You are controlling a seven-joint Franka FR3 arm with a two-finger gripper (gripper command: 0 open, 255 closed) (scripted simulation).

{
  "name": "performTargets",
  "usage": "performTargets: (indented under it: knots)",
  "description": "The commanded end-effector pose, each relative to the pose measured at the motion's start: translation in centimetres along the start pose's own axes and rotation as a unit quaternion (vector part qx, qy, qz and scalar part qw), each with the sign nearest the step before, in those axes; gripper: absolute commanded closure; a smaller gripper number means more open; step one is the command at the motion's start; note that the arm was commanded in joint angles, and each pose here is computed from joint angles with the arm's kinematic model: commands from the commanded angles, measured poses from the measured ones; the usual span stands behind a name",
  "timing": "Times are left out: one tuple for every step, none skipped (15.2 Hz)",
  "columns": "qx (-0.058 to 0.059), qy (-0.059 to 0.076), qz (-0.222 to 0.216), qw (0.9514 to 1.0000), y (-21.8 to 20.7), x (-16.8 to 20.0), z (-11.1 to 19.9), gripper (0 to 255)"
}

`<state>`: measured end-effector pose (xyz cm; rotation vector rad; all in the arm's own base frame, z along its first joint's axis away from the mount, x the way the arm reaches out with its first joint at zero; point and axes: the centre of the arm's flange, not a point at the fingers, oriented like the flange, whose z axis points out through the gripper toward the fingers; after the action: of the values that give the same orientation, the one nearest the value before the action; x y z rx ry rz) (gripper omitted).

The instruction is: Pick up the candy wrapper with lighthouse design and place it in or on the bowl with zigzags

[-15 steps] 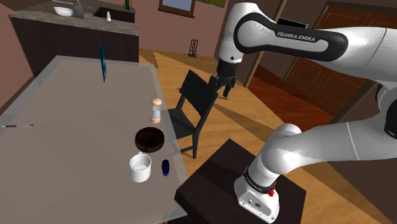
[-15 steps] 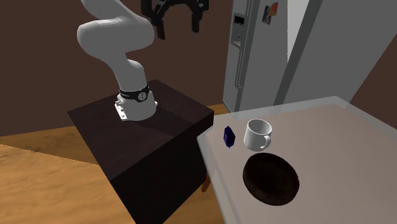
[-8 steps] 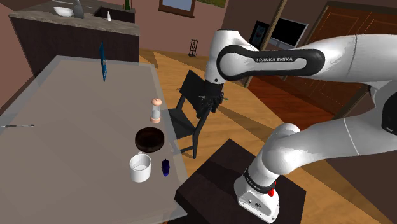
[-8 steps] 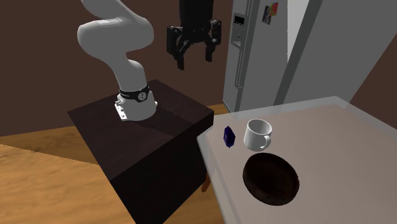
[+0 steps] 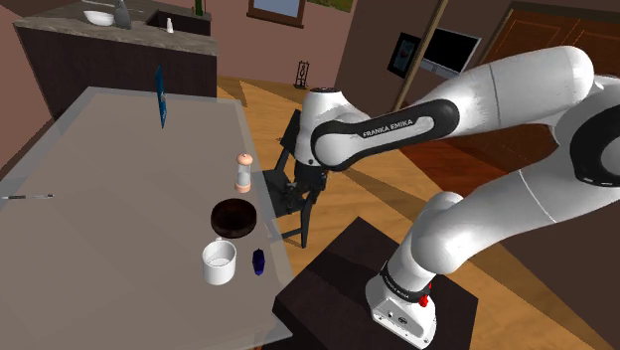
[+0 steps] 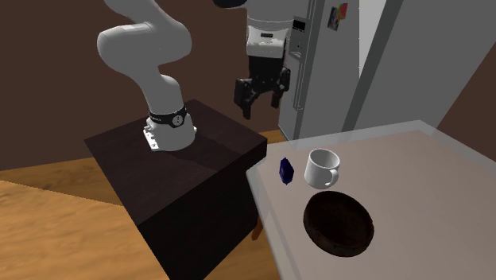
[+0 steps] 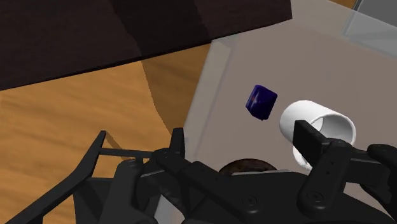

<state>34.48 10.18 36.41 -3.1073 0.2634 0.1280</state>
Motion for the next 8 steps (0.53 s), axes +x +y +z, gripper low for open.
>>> performTargets:
  knots:
    - [-0.001,0.001,0.001,1.0,-1.2,0.3,2.3,0]
    - [-0.001,0.001,0.001,1.0,-1.9,0.5,3.4,0]
    - [-0.002,0.001,0.002,1.0,-2.5,0.7,4.6,0]
    - [-0.003,0.0,0.002,1.0,-3.1,0.9,5.8,0]
    - [-0.003,0.0,0.003,1.0,-3.7,1.0,7.0,0]
    - [-0.004,0.0,0.003,1.0,-4.3,1.2,8.1,0]
    - [-0.004,0.0,0.003,1.0,-4.9,1.4,9.3,0]
    - [-0.005,0.0,0.004,1.0,-5.5,1.6,10.5,0]
